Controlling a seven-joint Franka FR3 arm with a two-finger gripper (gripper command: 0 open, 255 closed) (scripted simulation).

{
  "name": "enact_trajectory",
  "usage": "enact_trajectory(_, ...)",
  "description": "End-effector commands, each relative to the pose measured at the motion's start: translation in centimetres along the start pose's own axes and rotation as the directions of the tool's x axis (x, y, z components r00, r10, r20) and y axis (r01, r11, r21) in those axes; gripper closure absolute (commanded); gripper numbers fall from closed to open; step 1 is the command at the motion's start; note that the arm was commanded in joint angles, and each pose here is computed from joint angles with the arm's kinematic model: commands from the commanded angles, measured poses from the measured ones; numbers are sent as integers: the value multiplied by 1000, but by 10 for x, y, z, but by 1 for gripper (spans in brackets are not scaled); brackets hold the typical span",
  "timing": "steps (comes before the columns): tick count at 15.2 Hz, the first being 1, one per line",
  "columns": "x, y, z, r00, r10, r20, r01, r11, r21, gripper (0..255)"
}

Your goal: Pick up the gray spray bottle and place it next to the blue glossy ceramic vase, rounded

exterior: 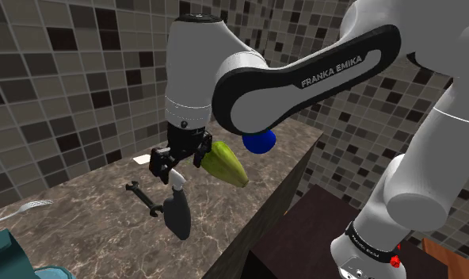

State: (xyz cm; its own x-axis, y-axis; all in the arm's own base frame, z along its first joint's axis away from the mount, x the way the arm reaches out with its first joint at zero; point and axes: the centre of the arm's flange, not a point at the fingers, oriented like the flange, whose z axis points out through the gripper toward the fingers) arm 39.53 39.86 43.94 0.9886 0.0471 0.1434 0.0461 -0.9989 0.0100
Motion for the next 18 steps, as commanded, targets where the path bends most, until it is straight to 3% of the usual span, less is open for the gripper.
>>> enact_trajectory(1, 0, -4, 10, 1000, 1, -1, -1, 1000, 0, 0)
enact_trajectory(7, 0, -4, 40, 1000, 1, -1, -1, 1000, 0, 0)
enact_trajectory(14, 0, -4, 40, 1000, 1, -1, -1, 1000, 0, 0)
enact_trajectory(15, 0, -4, 40, 1000, 1, -1, -1, 1000, 0, 255)
enact_trajectory(18, 0, -4, 40, 1000, 1, -1, -1, 1000, 0, 255)
